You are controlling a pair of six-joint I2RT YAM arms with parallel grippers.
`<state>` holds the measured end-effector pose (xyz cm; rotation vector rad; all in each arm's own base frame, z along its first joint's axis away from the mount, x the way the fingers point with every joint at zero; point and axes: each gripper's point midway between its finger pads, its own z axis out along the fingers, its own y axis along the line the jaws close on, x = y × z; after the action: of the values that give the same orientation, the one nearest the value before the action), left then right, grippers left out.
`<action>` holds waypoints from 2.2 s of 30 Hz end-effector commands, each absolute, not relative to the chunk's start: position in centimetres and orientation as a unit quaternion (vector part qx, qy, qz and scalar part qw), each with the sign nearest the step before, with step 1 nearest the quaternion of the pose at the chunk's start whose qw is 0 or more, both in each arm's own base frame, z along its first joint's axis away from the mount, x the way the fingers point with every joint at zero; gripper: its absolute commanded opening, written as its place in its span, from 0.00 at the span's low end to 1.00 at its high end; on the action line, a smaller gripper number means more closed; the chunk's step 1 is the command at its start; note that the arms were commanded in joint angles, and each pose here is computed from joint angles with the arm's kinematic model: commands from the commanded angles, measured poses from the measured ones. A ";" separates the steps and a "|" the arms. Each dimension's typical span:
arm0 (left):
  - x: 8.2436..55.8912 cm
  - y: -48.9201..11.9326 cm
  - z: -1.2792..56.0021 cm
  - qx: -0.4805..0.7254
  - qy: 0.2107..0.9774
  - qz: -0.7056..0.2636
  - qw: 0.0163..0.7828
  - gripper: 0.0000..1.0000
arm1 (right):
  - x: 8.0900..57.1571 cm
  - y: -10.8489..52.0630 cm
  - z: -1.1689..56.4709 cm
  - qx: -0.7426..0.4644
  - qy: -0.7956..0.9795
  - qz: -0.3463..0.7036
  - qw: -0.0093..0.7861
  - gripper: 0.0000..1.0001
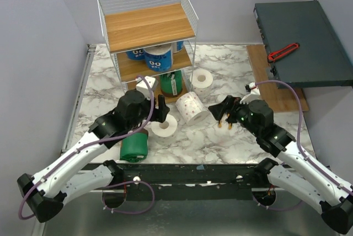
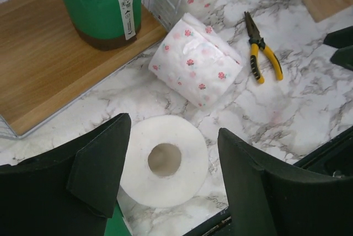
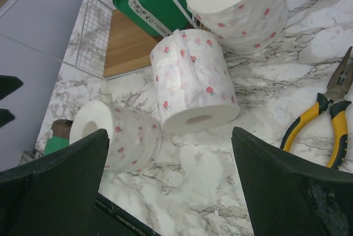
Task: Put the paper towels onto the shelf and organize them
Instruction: Move the shelf to the center of the board, then move the paper towel to the center of the board.
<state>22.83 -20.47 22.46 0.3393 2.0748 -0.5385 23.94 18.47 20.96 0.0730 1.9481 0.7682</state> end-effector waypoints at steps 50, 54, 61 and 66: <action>19.5 -13.1 20.2 -0.105 0.765 -0.308 0.556 0.68 | 22.7 35.7 15.2 -0.175 0.901 0.241 0.316 0.87; 19.4 -13.2 20.0 -0.103 0.769 -0.308 0.550 0.68 | 22.5 36.1 13.5 -0.191 0.912 0.212 0.296 0.84; 19.1 -13.2 19.0 -0.104 0.780 -0.304 0.537 0.68 | 21.8 36.8 12.4 -0.210 0.915 0.202 0.279 0.81; 19.0 -13.3 18.6 -0.106 0.779 -0.309 0.535 0.68 | 21.7 36.9 11.4 -0.219 0.919 0.185 0.269 0.80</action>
<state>19.32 -13.12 19.59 -0.2519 1.8335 -0.7243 22.02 36.60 11.78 -0.5396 2.4615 0.5379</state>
